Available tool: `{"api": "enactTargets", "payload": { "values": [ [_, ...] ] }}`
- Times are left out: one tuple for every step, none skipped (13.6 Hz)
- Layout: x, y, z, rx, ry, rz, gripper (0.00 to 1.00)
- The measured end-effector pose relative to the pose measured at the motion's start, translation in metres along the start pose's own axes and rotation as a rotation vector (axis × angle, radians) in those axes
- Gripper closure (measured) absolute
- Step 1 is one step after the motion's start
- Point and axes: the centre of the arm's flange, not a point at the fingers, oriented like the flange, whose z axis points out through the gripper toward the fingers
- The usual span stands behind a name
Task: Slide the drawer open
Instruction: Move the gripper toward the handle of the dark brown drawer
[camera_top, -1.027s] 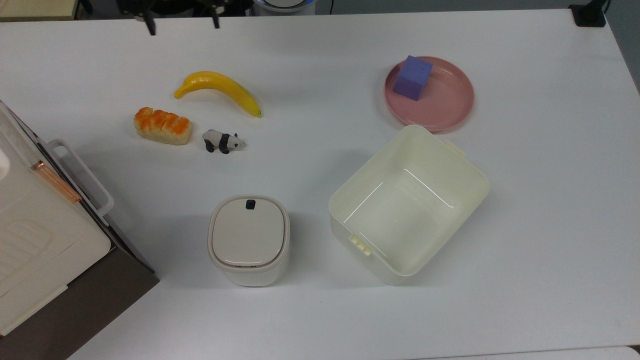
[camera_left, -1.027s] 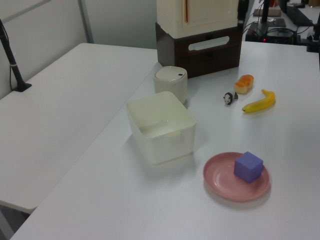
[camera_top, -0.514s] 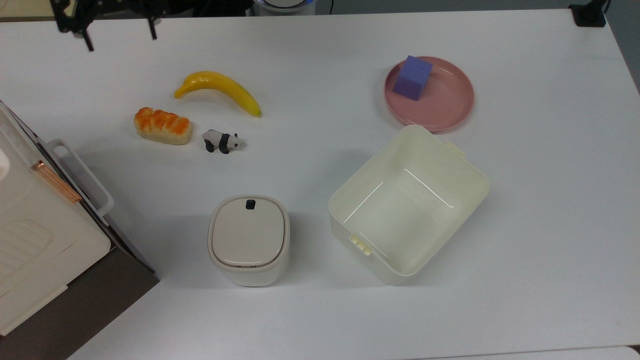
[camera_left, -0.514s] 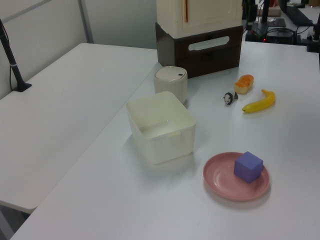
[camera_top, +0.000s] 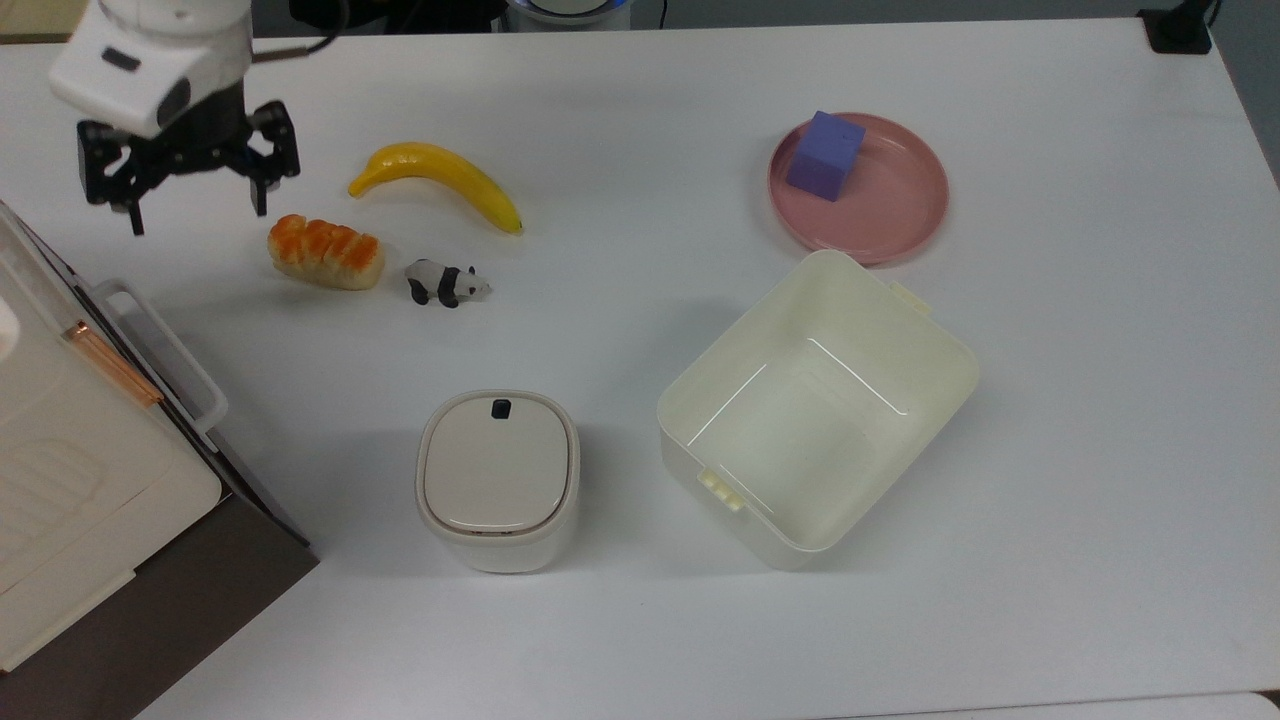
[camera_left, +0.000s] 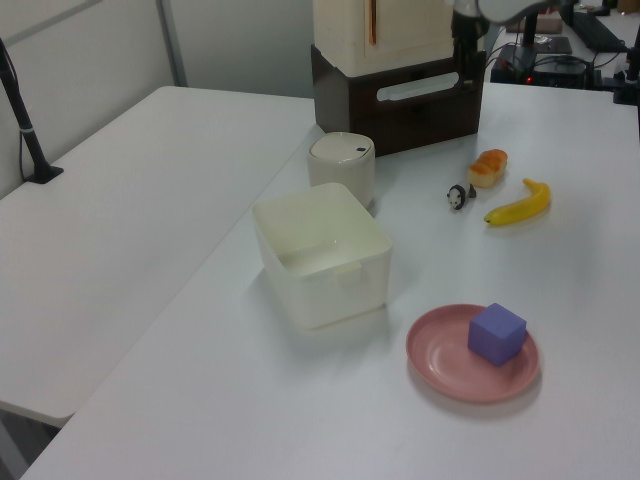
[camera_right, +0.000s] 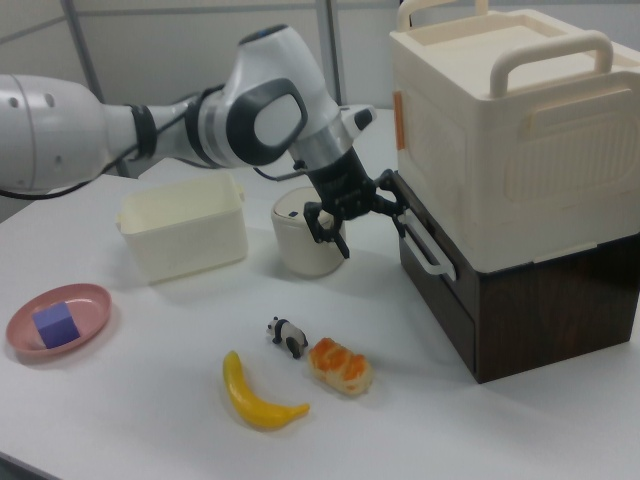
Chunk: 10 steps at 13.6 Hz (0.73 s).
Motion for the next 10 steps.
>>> {"api": "enactTargets", "payload": {
  "values": [
    [0.004, -0.001, 0.009, -0.011, -0.004, -0.011, 0.0],
    [0.007, -0.002, 0.018, -0.017, -0.006, -0.019, 0.0],
    [0.011, -0.003, 0.027, -0.021, -0.006, -0.026, 0.0],
    [0.013, -0.003, 0.032, -0.022, -0.008, -0.029, 0.0],
    [0.014, -0.002, 0.037, -0.022, -0.013, -0.03, 0.0],
    [0.014, -0.001, 0.044, -0.023, -0.024, -0.033, 0.0],
    [0.013, 0.0, 0.049, -0.026, -0.034, -0.037, 0.0],
    [0.013, 0.001, 0.055, -0.028, -0.044, -0.041, 0.0],
    [0.012, 0.003, 0.06, -0.031, -0.048, -0.042, 0.0],
    [0.013, 0.005, 0.063, -0.036, -0.045, -0.04, 0.0]
  ]
}}
